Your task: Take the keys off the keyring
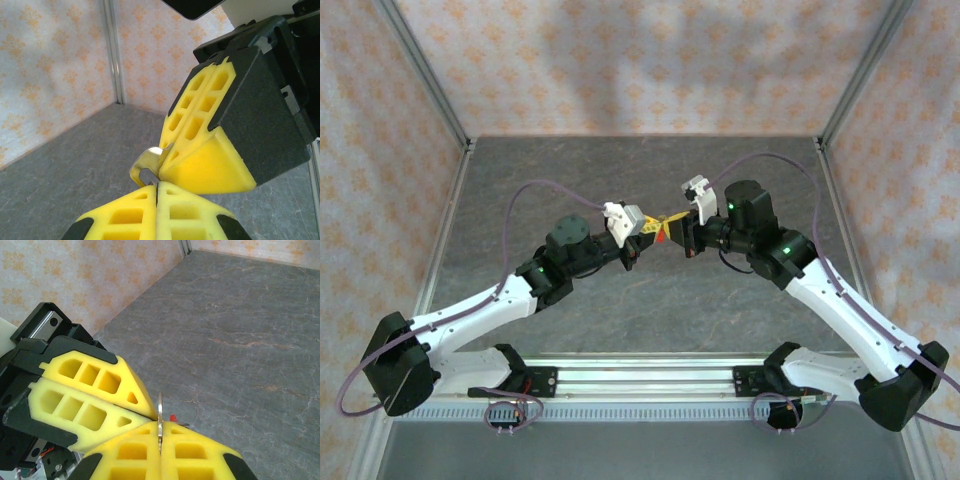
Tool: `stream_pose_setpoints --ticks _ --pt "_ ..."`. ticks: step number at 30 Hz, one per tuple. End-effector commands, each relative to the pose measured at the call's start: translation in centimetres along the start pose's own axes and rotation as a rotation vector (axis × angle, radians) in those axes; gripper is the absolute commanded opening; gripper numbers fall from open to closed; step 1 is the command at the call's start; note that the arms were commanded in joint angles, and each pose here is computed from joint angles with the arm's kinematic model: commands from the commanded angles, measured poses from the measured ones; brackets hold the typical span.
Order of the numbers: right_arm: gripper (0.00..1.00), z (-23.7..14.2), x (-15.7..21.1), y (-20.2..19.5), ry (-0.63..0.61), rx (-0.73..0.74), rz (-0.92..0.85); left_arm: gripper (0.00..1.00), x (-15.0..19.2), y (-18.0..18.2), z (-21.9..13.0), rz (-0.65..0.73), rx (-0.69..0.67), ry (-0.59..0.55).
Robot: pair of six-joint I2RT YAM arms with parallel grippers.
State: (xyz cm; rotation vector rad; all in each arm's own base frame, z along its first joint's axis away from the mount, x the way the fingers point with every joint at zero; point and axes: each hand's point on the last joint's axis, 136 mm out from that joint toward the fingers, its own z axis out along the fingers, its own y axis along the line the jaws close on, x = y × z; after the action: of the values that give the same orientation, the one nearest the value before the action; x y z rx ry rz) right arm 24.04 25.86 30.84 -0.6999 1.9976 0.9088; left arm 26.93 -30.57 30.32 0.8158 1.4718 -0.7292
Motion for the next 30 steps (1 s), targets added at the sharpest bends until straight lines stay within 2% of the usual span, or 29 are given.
stream_pose_setpoints --ticks 1,12,21,28,29,30 --pt "0.00 -1.0 -2.5 0.9 -0.088 -0.016 0.004 0.00 -2.0 0.5 -0.4 0.004 -0.034 -0.079" --pt "0.00 -0.2 -2.8 0.6 -0.153 -0.057 0.130 0.00 -4.7 0.5 -2.3 -0.010 -0.053 -0.230" --pt "0.00 0.3 -3.4 0.9 -0.177 -0.126 0.223 0.00 -5.5 0.4 -3.8 -0.020 -0.062 -0.328" --pt "0.00 -0.5 -4.4 1.1 -0.188 -0.108 0.178 0.00 -3.9 0.5 -4.3 -0.023 -0.079 -0.317" --pt "0.00 -0.7 -4.5 1.1 -0.185 -0.104 0.164 0.03 -3.6 0.5 -4.4 -0.028 -0.078 -0.311" --pt "0.00 -0.8 -4.6 1.2 -0.178 -0.100 0.152 0.11 -3.2 0.5 -4.4 -0.035 -0.079 -0.304"
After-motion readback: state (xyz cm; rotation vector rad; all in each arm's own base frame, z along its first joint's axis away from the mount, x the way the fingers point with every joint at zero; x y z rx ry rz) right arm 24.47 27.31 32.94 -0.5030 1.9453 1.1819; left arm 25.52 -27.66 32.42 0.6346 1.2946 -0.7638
